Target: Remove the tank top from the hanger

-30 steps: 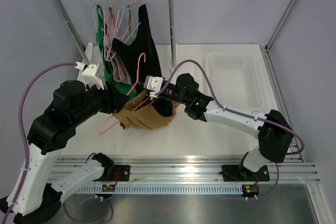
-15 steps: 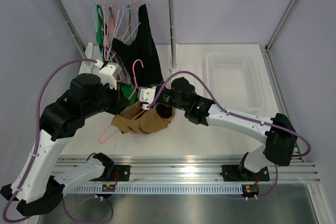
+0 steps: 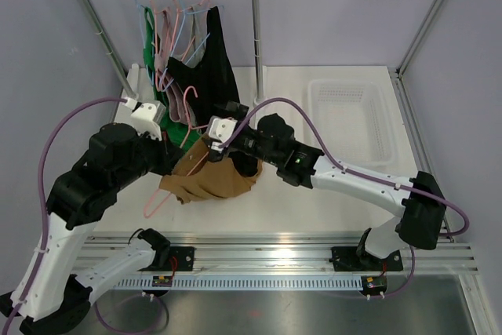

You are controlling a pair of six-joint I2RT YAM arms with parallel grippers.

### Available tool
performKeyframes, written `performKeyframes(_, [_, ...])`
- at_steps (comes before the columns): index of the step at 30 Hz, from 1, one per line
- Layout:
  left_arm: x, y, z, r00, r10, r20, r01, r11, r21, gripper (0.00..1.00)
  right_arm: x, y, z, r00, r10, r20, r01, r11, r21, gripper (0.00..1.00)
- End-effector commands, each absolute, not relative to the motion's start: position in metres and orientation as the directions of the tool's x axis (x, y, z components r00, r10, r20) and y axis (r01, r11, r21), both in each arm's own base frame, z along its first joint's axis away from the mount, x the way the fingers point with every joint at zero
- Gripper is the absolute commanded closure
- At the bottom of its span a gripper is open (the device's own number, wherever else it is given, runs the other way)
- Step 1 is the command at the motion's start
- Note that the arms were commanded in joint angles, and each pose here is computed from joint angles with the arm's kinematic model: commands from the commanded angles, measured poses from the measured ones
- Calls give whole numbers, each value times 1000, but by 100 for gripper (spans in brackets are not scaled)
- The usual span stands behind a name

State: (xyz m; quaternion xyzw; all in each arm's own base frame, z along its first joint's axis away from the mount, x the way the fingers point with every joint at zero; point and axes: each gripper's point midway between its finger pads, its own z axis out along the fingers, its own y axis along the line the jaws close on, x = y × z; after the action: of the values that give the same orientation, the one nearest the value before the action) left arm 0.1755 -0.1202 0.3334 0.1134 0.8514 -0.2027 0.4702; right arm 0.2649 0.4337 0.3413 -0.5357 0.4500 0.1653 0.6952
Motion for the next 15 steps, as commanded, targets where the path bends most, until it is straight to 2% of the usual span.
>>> performKeyframes(1, [187,-113,371,-387,-103,-916,362,897,-254,100,266,409,402,473,-109,-874,-698,559,-447,0])
performKeyframes(3, [185,-113,377,-363,-129,-923,366,891,-269,100,263,399,402,427,-81,-901,-712,584,-390,0])
performKeyframes(8, [176,-118,391,-300,-209,-931,419,847,-326,100,257,384,389,136,31,-990,-772,629,-86,0])
performKeyframes(11, [165,-125,405,-253,-261,-932,489,796,-356,100,259,378,391,-37,105,-994,-791,605,93,1])
performKeyframes(13, [161,-128,414,-233,-290,-928,516,772,-371,100,270,368,393,-142,154,-978,-777,594,207,6])
performKeyframes(15, [155,-130,422,-224,-302,-927,545,749,-376,100,276,364,398,-174,168,-970,-783,573,240,9])
